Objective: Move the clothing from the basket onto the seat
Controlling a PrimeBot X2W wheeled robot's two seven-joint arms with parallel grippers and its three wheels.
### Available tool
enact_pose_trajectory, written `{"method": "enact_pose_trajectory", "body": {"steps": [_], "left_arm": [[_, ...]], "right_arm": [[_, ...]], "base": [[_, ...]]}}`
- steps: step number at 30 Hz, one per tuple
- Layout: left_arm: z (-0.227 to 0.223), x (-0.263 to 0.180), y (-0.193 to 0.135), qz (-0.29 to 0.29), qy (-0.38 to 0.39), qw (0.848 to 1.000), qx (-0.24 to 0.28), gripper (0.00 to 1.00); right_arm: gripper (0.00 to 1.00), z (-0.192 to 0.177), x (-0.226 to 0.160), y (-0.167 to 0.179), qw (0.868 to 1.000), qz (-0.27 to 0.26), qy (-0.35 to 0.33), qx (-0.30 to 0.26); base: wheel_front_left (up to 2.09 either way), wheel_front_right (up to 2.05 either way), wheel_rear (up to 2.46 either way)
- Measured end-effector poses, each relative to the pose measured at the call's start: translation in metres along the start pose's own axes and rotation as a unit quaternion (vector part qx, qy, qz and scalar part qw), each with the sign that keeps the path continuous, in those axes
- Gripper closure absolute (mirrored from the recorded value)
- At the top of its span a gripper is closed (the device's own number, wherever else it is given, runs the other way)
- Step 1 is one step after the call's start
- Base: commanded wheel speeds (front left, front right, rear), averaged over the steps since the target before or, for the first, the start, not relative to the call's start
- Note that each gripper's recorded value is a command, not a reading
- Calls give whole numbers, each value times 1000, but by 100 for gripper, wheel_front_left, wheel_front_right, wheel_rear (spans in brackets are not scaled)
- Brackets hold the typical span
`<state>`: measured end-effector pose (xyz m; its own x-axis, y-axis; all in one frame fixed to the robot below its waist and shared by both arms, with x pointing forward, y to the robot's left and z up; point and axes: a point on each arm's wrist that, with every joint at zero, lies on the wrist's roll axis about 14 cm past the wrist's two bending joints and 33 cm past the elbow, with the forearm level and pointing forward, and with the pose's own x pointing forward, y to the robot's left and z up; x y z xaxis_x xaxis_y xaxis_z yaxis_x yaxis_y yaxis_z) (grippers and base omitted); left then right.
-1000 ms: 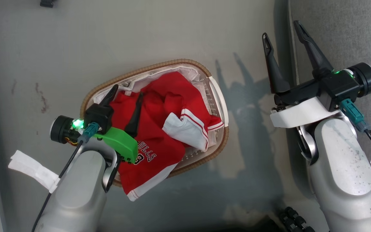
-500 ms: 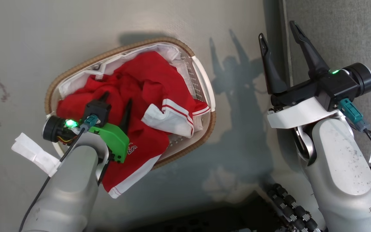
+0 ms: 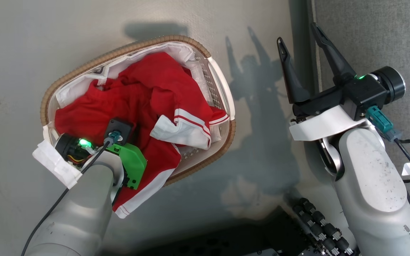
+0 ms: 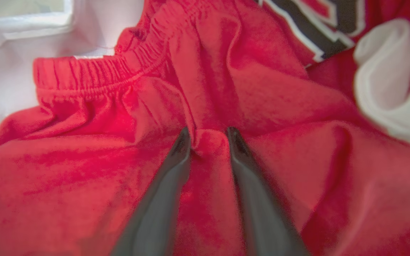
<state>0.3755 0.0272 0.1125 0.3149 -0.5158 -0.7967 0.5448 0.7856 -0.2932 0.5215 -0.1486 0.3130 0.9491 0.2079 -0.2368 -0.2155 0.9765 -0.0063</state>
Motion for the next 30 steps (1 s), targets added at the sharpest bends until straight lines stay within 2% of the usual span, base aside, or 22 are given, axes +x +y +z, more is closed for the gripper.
{"method": "enact_pose_trajectory", "body": {"steps": [7, 17, 22, 30], "left_arm": [[29, -9, -4, 0, -38, 999, 4, 100], [54, -54, -17, 25, -94, 995, -25, 100], [76, -83, -23, 44, -141, 988, -40, 100], [114, -131, -36, 65, -222, 972, -29, 100]], "right_arm": [[0, 21, -1, -4, 1000, -6, -20, -3], [0, 67, -21, -4, 998, -14, -55, -1], [0, 88, -39, -2, 997, -19, -70, 0], [0, 118, -69, 5, 995, -20, -95, 0]], "base": [[0, 0, 0], [0, 0, 0], [0, 0, 0], [0, 0, 0]]}}
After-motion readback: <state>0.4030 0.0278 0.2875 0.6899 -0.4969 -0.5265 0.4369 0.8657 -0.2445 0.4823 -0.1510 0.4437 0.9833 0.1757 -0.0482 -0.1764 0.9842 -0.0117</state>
